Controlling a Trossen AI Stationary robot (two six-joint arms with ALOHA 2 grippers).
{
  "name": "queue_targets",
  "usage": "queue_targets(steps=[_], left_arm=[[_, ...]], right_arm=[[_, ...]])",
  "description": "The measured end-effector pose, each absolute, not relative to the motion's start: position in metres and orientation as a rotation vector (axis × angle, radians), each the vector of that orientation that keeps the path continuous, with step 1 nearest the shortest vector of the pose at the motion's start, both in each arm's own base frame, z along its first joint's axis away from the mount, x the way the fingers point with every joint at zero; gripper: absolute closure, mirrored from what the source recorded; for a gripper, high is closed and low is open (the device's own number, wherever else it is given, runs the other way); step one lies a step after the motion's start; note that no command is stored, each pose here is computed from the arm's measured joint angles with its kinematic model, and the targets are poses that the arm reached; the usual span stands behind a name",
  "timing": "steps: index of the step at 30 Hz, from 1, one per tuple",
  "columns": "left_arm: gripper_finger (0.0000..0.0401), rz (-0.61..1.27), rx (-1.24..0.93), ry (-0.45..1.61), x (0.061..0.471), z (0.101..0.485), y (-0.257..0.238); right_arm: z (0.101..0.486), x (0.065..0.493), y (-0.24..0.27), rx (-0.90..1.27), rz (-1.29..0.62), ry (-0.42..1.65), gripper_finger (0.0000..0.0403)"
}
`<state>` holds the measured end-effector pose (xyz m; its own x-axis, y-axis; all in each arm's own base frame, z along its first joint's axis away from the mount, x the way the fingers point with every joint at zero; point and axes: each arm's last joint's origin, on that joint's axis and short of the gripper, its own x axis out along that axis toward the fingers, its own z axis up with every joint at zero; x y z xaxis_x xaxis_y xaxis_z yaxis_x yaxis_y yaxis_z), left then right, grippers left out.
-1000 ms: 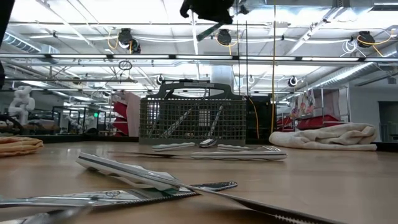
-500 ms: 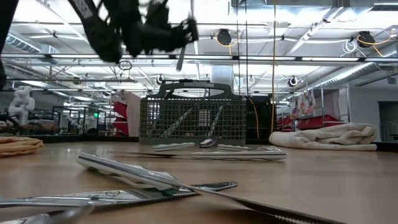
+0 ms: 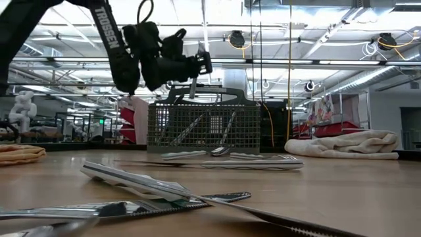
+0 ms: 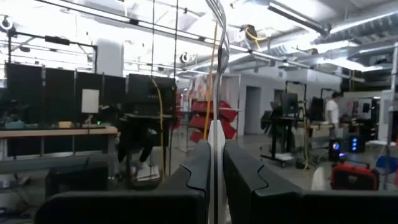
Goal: Sort silverware
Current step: Put the blue fork into the silverware basket, then put the blue knife into the silverware basket
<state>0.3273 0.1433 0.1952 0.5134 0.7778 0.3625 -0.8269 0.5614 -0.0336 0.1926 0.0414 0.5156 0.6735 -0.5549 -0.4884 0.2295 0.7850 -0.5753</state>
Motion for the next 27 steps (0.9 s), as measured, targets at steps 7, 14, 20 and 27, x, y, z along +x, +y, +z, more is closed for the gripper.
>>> queue_targets(steps=[7, 14, 20, 27], left_arm=[[0.0374, 0.977, 0.18, -0.295, 0.331, 0.179, 0.144], [0.0373, 1.03, 0.167, -0.27, 0.331, 0.175, 0.146], [0.0315, 1.034, 0.179, -0.215, 0.332, 0.171, 0.146], [0.0293, 1.016, 0.207, -0.183, 0.335, 0.17, 0.14]], right_arm=[[0.516, 0.193, 0.041, -0.531, -0.453, 0.71, 0.0252], [0.516, 0.193, 0.041, -0.539, -0.45, 0.713, 0.0252], [0.516, 0.192, 0.041, -0.556, -0.444, 0.718, 0.0252], [0.516, 0.193, 0.041, -0.561, -0.442, 0.719, 0.0252]])
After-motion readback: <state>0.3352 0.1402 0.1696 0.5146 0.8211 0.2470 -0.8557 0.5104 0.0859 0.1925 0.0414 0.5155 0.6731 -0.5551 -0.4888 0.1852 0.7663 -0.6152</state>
